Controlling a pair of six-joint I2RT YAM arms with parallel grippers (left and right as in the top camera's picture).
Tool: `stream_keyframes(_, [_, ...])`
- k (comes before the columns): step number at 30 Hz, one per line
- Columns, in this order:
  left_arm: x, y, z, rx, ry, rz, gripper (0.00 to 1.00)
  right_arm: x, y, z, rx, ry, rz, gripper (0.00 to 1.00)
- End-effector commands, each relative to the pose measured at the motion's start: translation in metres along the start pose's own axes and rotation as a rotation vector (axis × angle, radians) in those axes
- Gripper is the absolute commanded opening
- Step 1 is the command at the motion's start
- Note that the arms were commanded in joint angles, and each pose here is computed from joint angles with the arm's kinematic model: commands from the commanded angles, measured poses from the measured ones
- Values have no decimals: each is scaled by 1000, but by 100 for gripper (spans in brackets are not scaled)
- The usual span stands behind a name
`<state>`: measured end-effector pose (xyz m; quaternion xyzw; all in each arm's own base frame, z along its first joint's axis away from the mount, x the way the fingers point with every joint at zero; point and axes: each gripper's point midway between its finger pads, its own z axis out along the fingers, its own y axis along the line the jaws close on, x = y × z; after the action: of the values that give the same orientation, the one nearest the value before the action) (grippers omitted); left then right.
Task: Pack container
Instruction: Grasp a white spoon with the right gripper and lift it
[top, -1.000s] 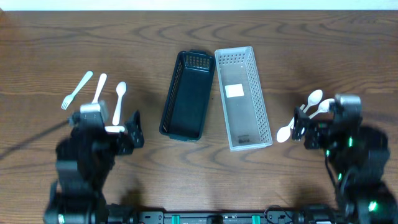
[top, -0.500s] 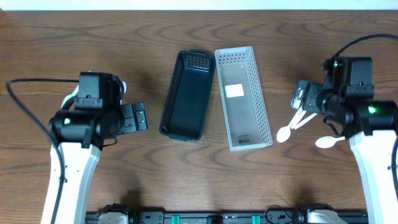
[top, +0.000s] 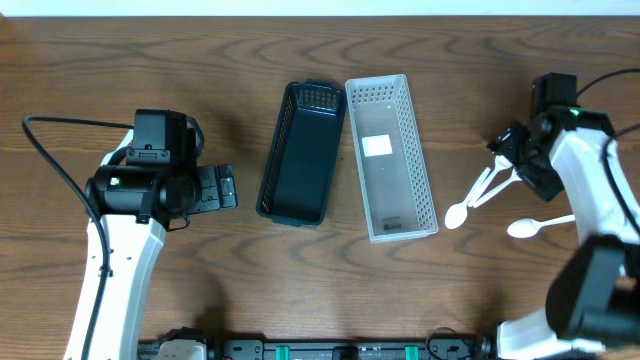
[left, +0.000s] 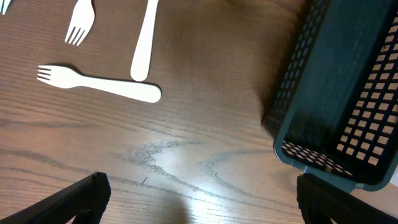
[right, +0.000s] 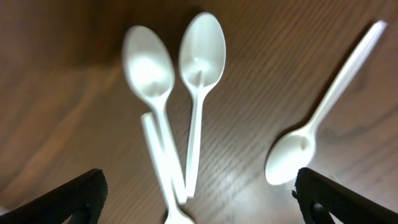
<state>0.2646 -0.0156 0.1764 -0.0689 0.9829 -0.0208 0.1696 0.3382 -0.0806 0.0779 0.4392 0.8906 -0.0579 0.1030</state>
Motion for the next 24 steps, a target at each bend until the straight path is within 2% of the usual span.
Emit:
stream_keyframes(1, [-4, 1, -5, -9, -14, 11, 98, -5, -8, 24, 51, 38, 66, 99])
stream_keyframes(7, [-3, 1, -5, -9, -10, 11, 98, -7, -11, 60, 65, 97, 55, 99])
stream_keyframes(24, [-4, 1, -5, -9, -11, 11, 98, 2, -10, 96, 92, 153, -8, 98])
